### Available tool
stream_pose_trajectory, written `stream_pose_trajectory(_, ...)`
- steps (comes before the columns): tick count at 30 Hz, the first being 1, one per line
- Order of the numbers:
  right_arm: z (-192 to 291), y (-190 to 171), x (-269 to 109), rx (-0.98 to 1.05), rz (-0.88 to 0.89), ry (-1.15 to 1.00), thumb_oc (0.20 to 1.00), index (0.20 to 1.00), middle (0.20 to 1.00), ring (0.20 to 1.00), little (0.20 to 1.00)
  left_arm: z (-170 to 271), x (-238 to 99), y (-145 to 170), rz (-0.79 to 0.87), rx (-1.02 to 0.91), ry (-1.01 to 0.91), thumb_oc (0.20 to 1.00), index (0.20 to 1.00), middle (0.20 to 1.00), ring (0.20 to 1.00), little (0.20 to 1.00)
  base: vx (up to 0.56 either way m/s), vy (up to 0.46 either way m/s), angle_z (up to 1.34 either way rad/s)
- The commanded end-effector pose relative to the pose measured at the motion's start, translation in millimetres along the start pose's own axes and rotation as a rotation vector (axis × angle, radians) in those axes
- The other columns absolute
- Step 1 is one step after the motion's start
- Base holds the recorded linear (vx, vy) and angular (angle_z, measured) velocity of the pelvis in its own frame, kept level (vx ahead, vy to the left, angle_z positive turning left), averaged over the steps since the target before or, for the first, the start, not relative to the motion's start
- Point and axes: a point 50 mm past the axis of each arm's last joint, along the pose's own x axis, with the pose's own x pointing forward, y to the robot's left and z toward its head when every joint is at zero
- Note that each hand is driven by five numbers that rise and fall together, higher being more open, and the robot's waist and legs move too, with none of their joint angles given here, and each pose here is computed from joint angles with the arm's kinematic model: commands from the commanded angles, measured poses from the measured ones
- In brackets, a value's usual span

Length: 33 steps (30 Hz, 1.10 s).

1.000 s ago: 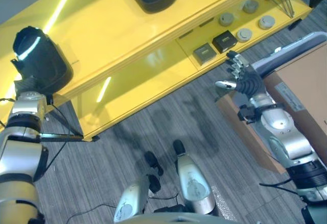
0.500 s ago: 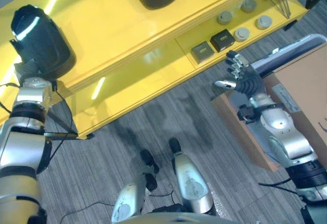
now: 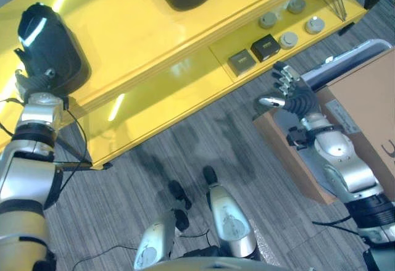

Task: Move parts from the plastic box to the shelf.

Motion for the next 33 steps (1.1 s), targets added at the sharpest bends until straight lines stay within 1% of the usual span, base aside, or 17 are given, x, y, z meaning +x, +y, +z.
stream_pose_trajectory(1,20,1,5,0.029,-0.024,-0.127,1.000,1.000,1.000,1.000,1.000,-10,-2,-6,-0.003,-0.032,0.010,1.000,1.000,1.000,1.000,1.000,0.00,0.000,0.00)
stream_pose_trajectory(8,19,-1,-3,0.027,-0.019,-0.125,1.000,1.000,1.000,1.000,1.000,14,-5,1,0.017,-0.100,-0.177,1.000,1.000,1.000,1.000,1.000,0.00,0.002,-0.01)
stream_pose_trajectory(11,14,-3,-13,0.031,-0.030,-0.119,1.000,1.000,1.000,1.000,1.000,36,-16,5,0.024,-0.176,-0.342,1.000,1.000,1.000,1.000,1.000,0.00,0.005,0.08)
stream_pose_trajectory(13,13,-3,-15,0.032,-0.033,-0.117,1.000,1.000,1.000,1.000,1.000,40,-19,7,0.032,-0.182,-0.386,1.000,1.000,1.000,1.000,1.000,0.00,0.000,0.04)
stream_pose_trajectory(14,12,-4,-20,0.034,-0.039,-0.114,1.000,1.000,1.000,1.000,1.000,43,-25,11,0.038,-0.185,-0.450,1.000,1.000,1.000,1.000,1.000,0.00,0.000,0.00)
stream_pose_trajectory(16,10,-4,-26,0.039,-0.046,-0.106,1.000,1.000,1.000,1.000,1.000,43,-30,18,0.041,-0.199,-0.509,1.000,1.000,1.000,1.000,1.000,0.01,-0.006,0.04)
stream_pose_trajectory(23,1,-5,-38,0.048,-0.084,-0.060,1.000,1.000,1.000,1.000,1.000,30,-45,40,0.024,-0.174,-0.592,1.000,1.000,1.000,1.000,1.000,0.03,-0.012,0.06)
stream_pose_trajectory(26,-3,-7,-43,0.055,-0.106,-0.036,1.000,1.000,1.000,1.000,1.000,29,-53,51,0.018,-0.196,-0.666,1.000,1.000,1.000,1.000,1.000,0.01,-0.009,0.11)
stream_pose_trajectory(29,-6,-6,-48,0.063,-0.125,-0.026,1.000,1.000,1.000,1.000,1.000,38,-72,54,-0.077,-0.315,-0.751,1.000,1.000,1.000,1.000,1.000,0.00,-0.026,0.11)
stream_pose_trajectory(30,-8,-4,-51,0.070,-0.136,-0.023,1.000,1.000,1.000,1.000,1.000,39,-84,51,-0.171,-0.381,-0.795,1.000,1.000,1.000,1.000,1.000,-0.01,-0.044,0.13)
stream_pose_trajectory(32,-12,-1,-54,0.083,-0.150,-0.016,1.000,1.000,1.000,1.000,1.000,36,-102,41,-0.303,-0.429,-0.815,1.000,1.000,1.000,1.000,1.000,0.00,-0.076,0.11)
stream_pose_trajectory(33,-15,1,-57,0.092,-0.164,-0.008,1.000,1.000,1.000,1.000,1.000,29,-119,33,-0.410,-0.448,-0.829,1.000,1.000,1.000,1.000,1.000,0.00,-0.103,0.10)
